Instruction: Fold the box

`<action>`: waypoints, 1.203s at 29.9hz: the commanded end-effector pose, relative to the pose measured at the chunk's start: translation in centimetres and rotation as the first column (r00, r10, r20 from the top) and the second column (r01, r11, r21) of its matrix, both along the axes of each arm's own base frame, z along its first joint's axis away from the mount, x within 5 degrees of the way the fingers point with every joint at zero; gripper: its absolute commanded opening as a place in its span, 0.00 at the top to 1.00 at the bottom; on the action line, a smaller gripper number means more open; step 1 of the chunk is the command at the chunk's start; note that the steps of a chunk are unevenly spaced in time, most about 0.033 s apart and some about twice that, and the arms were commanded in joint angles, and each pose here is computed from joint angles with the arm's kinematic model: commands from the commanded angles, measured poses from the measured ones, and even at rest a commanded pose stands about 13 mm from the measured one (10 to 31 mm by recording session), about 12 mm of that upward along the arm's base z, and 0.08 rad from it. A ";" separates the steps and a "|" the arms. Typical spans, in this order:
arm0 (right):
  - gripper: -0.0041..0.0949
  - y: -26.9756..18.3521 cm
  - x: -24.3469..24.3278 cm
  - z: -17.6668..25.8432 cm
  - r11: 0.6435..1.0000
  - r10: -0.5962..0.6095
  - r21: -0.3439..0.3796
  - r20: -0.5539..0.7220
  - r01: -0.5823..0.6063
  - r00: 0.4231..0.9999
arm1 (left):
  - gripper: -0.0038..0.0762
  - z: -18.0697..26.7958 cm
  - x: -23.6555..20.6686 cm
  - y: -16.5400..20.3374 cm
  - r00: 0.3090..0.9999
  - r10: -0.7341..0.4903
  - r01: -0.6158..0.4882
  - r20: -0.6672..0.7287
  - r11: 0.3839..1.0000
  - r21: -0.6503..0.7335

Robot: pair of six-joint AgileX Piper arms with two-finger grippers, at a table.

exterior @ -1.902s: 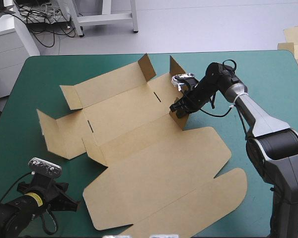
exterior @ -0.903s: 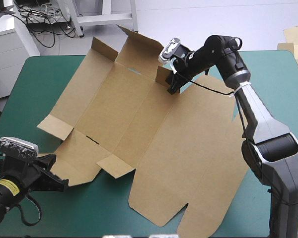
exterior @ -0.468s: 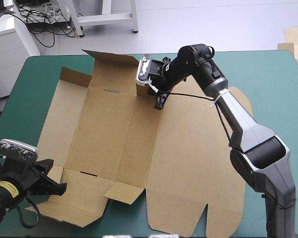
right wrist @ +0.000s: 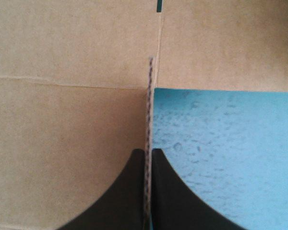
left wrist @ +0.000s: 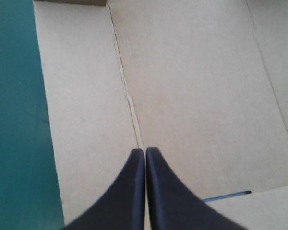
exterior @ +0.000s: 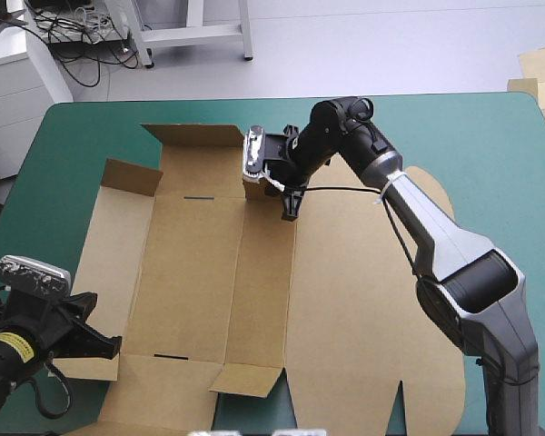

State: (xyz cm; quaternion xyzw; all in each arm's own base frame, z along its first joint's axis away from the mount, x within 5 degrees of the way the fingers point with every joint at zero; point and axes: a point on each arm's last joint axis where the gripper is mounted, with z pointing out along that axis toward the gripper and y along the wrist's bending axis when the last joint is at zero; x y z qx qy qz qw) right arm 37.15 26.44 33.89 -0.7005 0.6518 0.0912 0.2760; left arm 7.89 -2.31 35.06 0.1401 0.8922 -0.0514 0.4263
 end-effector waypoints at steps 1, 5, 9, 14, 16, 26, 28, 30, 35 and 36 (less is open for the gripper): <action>0.98 -0.7 -1.6 2.3 0.998 0.056 0.029 0.035 -0.057 0.998 | 0.96 1.4 0.3 0.0 0.997 0.002 -0.001 0.083 1.000 -0.017; 0.97 -0.6 -1.6 1.7 0.998 0.060 0.019 0.020 -0.060 0.998 | 0.96 1.4 0.3 0.0 0.996 0.004 -0.003 0.085 1.000 -0.012; 0.87 -0.6 -1.5 1.5 0.998 0.061 0.020 0.015 -0.061 0.998 | 0.96 1.4 0.3 0.0 0.996 0.004 -0.003 0.085 1.000 -0.012; 0.51 -0.5 -1.4 1.6 0.998 0.052 0.031 0.030 -0.053 0.998 | 0.96 1.4 0.3 0.0 0.996 0.005 -0.004 0.085 1.000 -0.010; 0.38 -0.5 -1.3 1.6 0.998 0.050 0.029 0.036 -0.051 0.998 | 0.96 1.4 0.3 0.0 0.996 0.005 -0.004 0.085 1.000 -0.010; 0.55 -3.5 -1.3 3.7 0.954 -0.283 -0.077 0.085 0.289 0.955 | 0.96 1.4 0.3 0.1 0.996 0.007 -0.007 0.088 1.000 -0.002; 0.72 -4.7 -1.1 4.4 0.909 -0.398 -0.084 0.117 0.409 0.910 | 0.96 1.4 0.3 0.1 0.996 0.007 -0.007 0.088 1.000 -0.002; 0.88 -5.8 -0.8 5.0 0.866 -0.484 -0.074 0.131 0.495 0.865 | 0.96 1.4 0.3 0.1 0.996 0.007 -0.007 0.088 1.000 -0.002; 0.98 -9.7 0.4 6.0 0.713 -0.699 0.000 0.069 0.701 0.712 | 0.96 1.4 0.3 0.1 0.995 0.006 -0.006 0.096 1.000 -0.005; 0.98 -10.7 0.8 6.1 0.668 -0.744 0.014 0.047 0.744 0.667 | 0.96 1.4 0.3 0.1 0.995 0.006 -0.006 0.096 1.000 -0.005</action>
